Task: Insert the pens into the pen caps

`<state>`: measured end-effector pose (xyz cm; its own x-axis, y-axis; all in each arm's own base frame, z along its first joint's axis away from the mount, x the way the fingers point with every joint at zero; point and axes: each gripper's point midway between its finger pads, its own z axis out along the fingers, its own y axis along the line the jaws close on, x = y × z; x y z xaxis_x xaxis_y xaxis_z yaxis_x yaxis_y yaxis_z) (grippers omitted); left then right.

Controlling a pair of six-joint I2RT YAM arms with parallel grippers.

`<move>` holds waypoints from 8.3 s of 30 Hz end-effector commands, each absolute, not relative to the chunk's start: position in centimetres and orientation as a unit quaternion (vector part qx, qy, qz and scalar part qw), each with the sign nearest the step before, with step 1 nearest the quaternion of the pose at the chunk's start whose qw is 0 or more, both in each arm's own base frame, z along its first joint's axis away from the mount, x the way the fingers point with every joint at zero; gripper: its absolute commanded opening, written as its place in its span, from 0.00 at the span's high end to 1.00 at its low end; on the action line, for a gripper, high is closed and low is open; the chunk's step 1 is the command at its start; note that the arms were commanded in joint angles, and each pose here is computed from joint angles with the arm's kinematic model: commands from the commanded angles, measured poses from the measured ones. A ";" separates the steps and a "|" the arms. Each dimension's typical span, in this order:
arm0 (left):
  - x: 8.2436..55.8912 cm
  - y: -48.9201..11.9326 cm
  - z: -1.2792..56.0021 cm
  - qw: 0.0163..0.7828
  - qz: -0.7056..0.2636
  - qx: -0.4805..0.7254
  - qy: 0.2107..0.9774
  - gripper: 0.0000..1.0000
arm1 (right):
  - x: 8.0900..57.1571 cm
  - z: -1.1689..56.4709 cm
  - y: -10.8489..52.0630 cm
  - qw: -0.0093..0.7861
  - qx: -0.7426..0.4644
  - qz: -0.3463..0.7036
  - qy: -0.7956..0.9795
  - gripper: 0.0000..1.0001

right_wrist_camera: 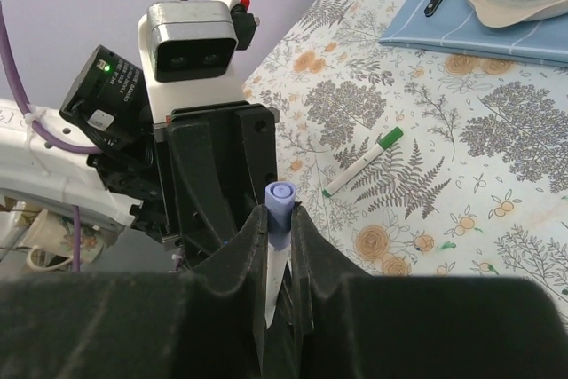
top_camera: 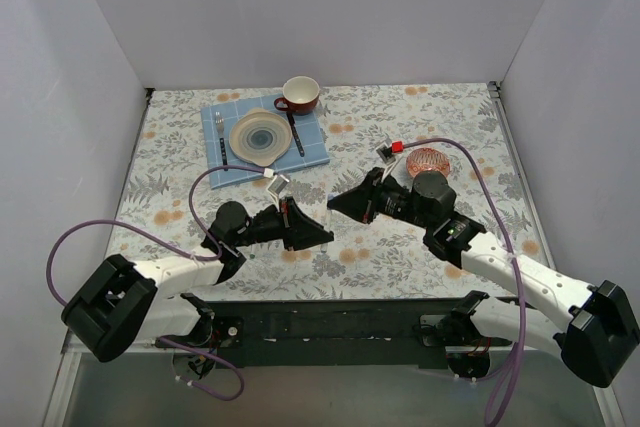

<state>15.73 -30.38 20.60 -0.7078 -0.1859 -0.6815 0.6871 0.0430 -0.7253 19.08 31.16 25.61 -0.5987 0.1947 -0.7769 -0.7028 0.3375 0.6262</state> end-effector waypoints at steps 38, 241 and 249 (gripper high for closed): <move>14.5 -29.4 30.3 0.461 -0.622 0.335 0.536 1.00 | 16.7 41.8 31.5 0.533 -0.270 0.584 0.550 0.28; 26.9 -14.5 27.1 0.630 -0.213 -0.044 0.746 0.02 | 27.6 8.6 7.4 0.296 -0.251 -0.017 0.921 0.13; 26.8 -16.1 24.6 0.606 -0.208 0.006 0.767 0.02 | 27.2 7.7 5.2 0.257 -0.375 -0.048 0.889 0.12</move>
